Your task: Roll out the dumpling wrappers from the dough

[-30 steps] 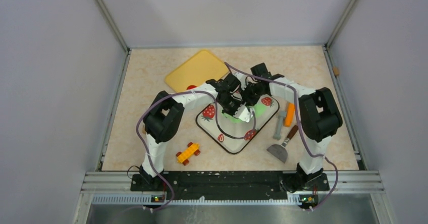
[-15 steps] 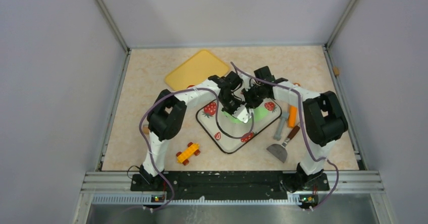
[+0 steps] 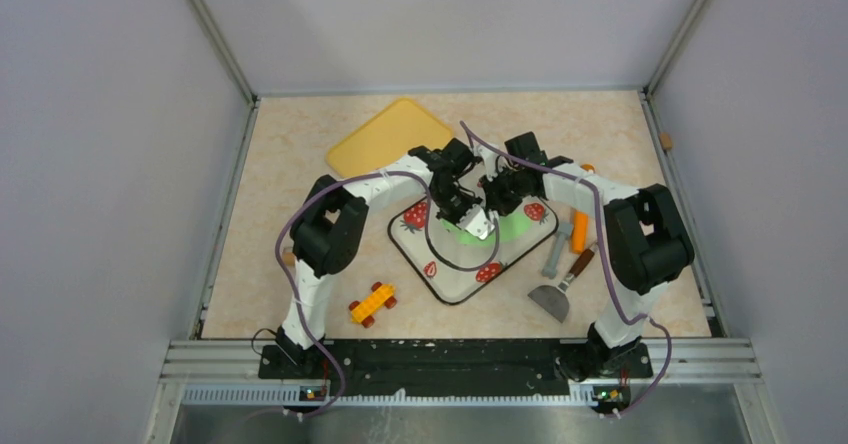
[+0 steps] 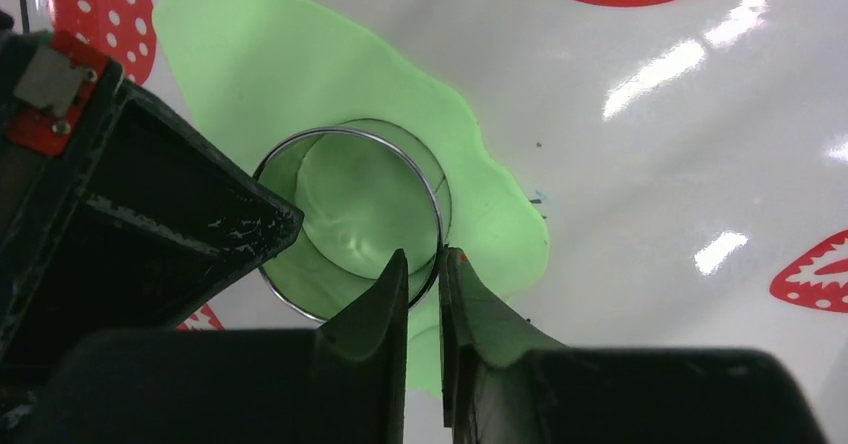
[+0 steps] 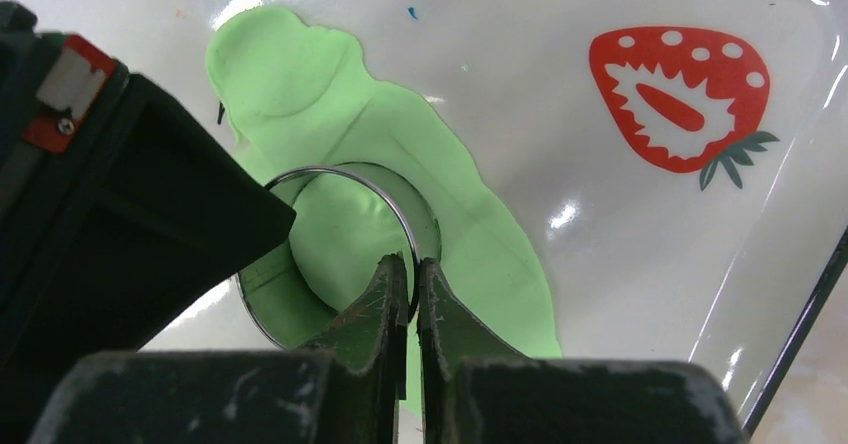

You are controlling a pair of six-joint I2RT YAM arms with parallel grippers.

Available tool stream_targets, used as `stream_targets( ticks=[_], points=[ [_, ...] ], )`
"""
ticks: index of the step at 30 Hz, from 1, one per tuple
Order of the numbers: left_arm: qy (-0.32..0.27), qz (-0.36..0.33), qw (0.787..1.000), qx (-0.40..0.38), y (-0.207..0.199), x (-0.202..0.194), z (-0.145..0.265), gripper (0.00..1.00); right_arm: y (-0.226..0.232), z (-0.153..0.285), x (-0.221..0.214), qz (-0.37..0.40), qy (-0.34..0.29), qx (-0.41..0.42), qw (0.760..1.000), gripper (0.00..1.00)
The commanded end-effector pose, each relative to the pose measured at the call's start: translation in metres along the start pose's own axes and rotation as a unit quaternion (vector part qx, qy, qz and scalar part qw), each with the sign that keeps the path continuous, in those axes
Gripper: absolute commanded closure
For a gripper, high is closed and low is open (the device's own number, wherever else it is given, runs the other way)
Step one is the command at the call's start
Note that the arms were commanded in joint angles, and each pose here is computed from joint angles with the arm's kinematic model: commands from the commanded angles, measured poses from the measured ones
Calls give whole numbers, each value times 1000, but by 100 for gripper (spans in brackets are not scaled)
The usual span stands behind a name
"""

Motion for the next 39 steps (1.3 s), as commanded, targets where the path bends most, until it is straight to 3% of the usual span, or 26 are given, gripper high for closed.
stream_targets(
  ticks=[1, 7, 14, 18, 22, 29, 32, 35, 39],
  points=[
    [122, 82, 989, 23, -17, -63, 46, 80, 31, 27, -43, -15, 95, 51, 994, 100],
    [96, 104, 987, 73, 1, -37, 60, 66, 24, 21, -50, -15, 109, 41, 993, 100],
    [97, 146, 979, 99, -18, -18, 74, 58, 17, 22, -46, -10, 105, 29, 994, 100],
    [76, 206, 965, 143, -27, 3, 86, 57, 25, 38, -25, -9, 78, 39, 996, 87],
    [38, 313, 922, 224, -19, 23, 105, 55, 37, 58, -5, -1, 46, 59, 997, 71],
    [-40, 519, 792, 318, 7, 32, 123, 49, 48, 101, 8, 46, -37, 106, 993, 60],
    [-94, 558, 776, 279, 20, 39, 115, 49, 50, 121, 5, 133, -105, 100, 980, 61],
    [-147, 579, 773, 214, 32, 44, 101, 52, 55, 130, -9, 265, -151, 89, 948, 65],
    [-173, 592, 765, 187, 44, 35, 79, 53, 59, 119, -29, 394, -130, 95, 905, 71]
  ],
)
Point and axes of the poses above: each gripper's point midway between its finger pads, its own z axis back along the fingers, its own y axis along the line the jaws close on, x = y × z, the point moved 2 cm from there along z, back along the fingers, and after that the axes turned 15 degrees about -z, right-handed, at the moved point
